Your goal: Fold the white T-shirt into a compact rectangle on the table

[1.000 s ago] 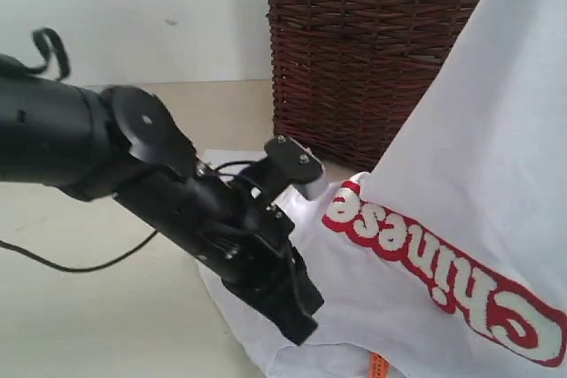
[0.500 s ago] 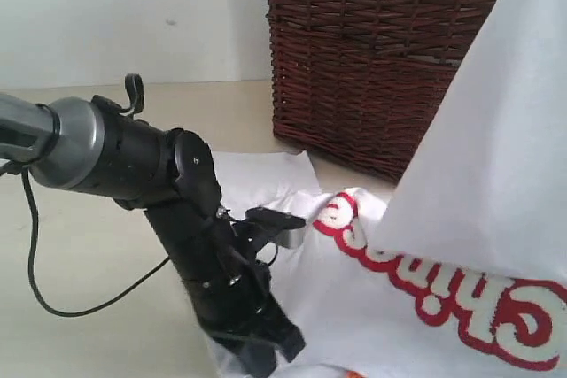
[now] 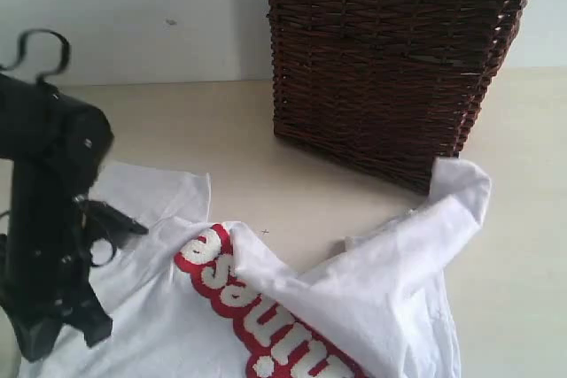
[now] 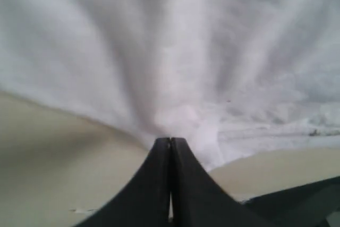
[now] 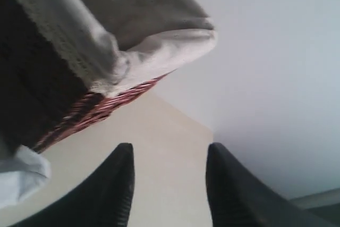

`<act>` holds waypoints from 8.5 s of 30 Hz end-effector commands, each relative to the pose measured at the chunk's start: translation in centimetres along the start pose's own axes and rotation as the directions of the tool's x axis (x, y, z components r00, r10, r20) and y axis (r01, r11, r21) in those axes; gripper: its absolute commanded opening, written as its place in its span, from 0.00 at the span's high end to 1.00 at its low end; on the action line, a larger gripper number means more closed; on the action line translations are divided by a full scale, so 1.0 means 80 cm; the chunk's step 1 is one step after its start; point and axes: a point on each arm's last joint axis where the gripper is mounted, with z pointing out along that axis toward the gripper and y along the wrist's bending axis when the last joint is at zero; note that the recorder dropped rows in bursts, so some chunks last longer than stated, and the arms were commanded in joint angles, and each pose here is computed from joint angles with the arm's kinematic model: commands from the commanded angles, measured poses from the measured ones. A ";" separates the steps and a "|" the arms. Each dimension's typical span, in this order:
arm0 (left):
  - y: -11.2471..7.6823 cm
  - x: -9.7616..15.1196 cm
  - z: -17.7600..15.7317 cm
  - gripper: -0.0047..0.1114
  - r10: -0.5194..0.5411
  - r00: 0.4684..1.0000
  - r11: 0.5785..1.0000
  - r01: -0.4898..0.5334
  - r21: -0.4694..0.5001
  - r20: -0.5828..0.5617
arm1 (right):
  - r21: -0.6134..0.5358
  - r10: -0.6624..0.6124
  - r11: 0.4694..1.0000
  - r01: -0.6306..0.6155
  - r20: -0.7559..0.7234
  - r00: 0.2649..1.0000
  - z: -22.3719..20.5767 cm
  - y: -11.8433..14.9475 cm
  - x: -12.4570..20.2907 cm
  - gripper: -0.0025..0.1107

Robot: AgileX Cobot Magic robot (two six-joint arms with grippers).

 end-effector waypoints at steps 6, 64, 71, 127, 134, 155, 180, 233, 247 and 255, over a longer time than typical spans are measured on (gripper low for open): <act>-0.065 0.077 -0.113 0.90 0.231 0.757 0.870 -0.442 0.219 0.611 | -0.222 0.014 0.975 -0.018 -0.016 1.000 -0.003 0.024 0.003 0.73; -0.097 0.207 -0.085 0.96 0.145 0.651 0.988 -0.140 -0.070 0.745 | -0.335 0.734 0.638 -0.693 -0.009 0.679 0.191 0.076 0.121 0.98; -0.139 0.187 -0.029 0.96 0.197 0.733 0.892 -0.410 0.192 0.652 | -0.543 0.734 0.599 -0.589 0.079 0.674 0.075 0.092 0.132 0.98; 0.045 0.076 -0.163 0.96 -0.265 0.463 0.961 0.052 0.272 0.846 | -0.712 0.215 0.599 -0.367 -0.298 0.930 0.200 0.251 0.150 0.67; 0.026 0.115 -0.143 0.96 -0.315 0.386 0.947 0.074 0.312 0.867 | -0.631 0.086 0.689 -0.356 -0.417 0.905 0.250 0.259 0.142 0.67; -0.010 0.112 -0.136 0.96 -0.253 0.409 0.958 -0.023 0.287 0.877 | -0.703 -0.215 0.647 -0.294 -0.539 0.815 0.305 0.306 0.168 0.98; -0.015 0.112 -0.137 0.96 -0.273 0.412 0.948 -0.041 0.317 0.869 | -0.800 -0.433 0.597 -0.055 -0.379 0.818 0.291 0.345 0.158 0.98; -0.020 0.113 -0.137 0.96 -0.262 0.426 0.944 -0.075 0.322 0.866 | -0.818 -0.460 0.568 0.089 -0.226 0.859 0.191 0.303 0.077 0.95; -0.020 0.114 -0.137 0.96 -0.254 0.428 0.945 -0.083 0.317 0.867 | -0.868 -0.591 0.497 -0.014 -0.349 0.727 0.239 0.371 0.128 0.79; -0.021 0.113 -0.137 0.96 -0.262 0.426 0.942 -0.085 0.326 0.866 | -0.895 -0.658 0.434 0.107 -0.233 0.716 0.207 0.360 0.090 0.98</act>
